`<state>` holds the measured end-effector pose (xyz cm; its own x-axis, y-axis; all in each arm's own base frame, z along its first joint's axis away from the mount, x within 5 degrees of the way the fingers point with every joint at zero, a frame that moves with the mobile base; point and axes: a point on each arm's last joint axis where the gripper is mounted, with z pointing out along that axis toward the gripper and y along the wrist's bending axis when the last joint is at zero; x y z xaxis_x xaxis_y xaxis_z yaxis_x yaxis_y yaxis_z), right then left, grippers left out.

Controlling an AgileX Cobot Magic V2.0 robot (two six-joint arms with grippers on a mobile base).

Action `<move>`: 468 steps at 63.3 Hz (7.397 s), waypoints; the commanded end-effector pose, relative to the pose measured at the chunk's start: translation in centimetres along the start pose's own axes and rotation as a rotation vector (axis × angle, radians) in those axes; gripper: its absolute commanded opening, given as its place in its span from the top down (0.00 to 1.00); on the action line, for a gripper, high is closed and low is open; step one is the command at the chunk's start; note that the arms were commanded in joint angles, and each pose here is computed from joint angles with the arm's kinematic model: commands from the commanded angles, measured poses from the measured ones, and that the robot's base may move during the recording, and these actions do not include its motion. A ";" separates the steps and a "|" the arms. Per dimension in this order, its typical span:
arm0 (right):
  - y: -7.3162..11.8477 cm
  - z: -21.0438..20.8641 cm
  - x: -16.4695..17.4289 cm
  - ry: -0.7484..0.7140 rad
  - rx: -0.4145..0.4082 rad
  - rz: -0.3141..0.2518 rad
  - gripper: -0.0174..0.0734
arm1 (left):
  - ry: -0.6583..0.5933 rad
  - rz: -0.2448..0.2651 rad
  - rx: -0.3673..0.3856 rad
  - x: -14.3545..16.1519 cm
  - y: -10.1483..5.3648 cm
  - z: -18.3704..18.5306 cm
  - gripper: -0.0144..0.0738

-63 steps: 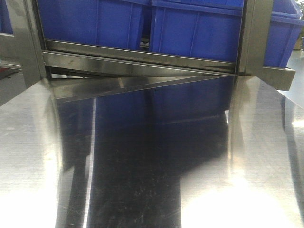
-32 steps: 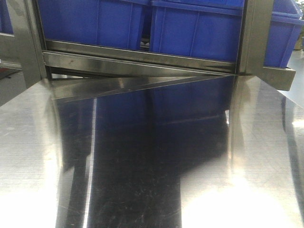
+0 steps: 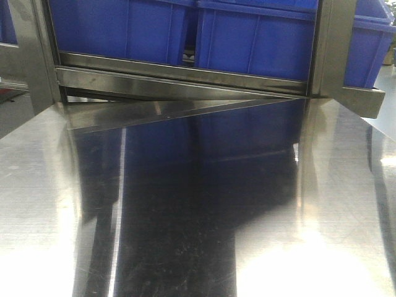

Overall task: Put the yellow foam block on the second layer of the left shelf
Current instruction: 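Raise the held cube and pull the right arm back from the table, then drive the base away from the table holding the cube in the right gripper, then turn the base toward the shelving rack of blue bins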

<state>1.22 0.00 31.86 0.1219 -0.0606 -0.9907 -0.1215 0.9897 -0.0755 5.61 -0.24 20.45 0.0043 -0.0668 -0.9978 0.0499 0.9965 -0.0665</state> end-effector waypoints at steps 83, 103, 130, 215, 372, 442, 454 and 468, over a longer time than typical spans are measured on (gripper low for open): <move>-0.1 0.1 -1.6 -0.101 0.012 -0.014 0.49 | -0.067 -0.011 0.018 0.1 -0.1 0.0 0.68; -0.1 0.1 -1.6 -0.101 0.012 -0.014 0.49 | -0.072 -0.011 0.019 0.1 -0.1 0.0 0.68; -0.1 0.1 -1.6 -0.101 0.012 -0.014 0.49 | -0.072 -0.011 0.019 0.1 -0.1 0.0 0.68; -0.1 0.1 -1.6 -0.100 0.012 -0.014 0.49 | -0.072 -0.011 0.019 0.1 -0.1 0.0 0.68; -0.1 0.1 -1.6 -0.101 0.012 -0.014 0.49 | -0.072 -0.011 0.019 0.1 -0.1 0.0 0.68; -0.1 0.1 -1.6 -0.101 0.012 -0.014 0.49 | -0.072 -0.011 0.019 0.1 -0.1 0.0 0.68; -0.1 0.1 -1.6 -0.101 0.012 -0.014 0.49 | -0.072 -0.011 0.019 0.1 -0.1 0.0 0.68; -0.1 0.1 -1.6 -0.101 0.012 -0.014 0.49 | -0.072 -0.011 0.019 0.1 -0.1 0.0 0.68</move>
<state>1.28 0.01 31.84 0.1220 -0.0614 -0.9906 -0.1215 0.9897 -0.0763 5.61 -0.24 20.45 0.0045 -0.0668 -0.9978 0.0500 0.9965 -0.0665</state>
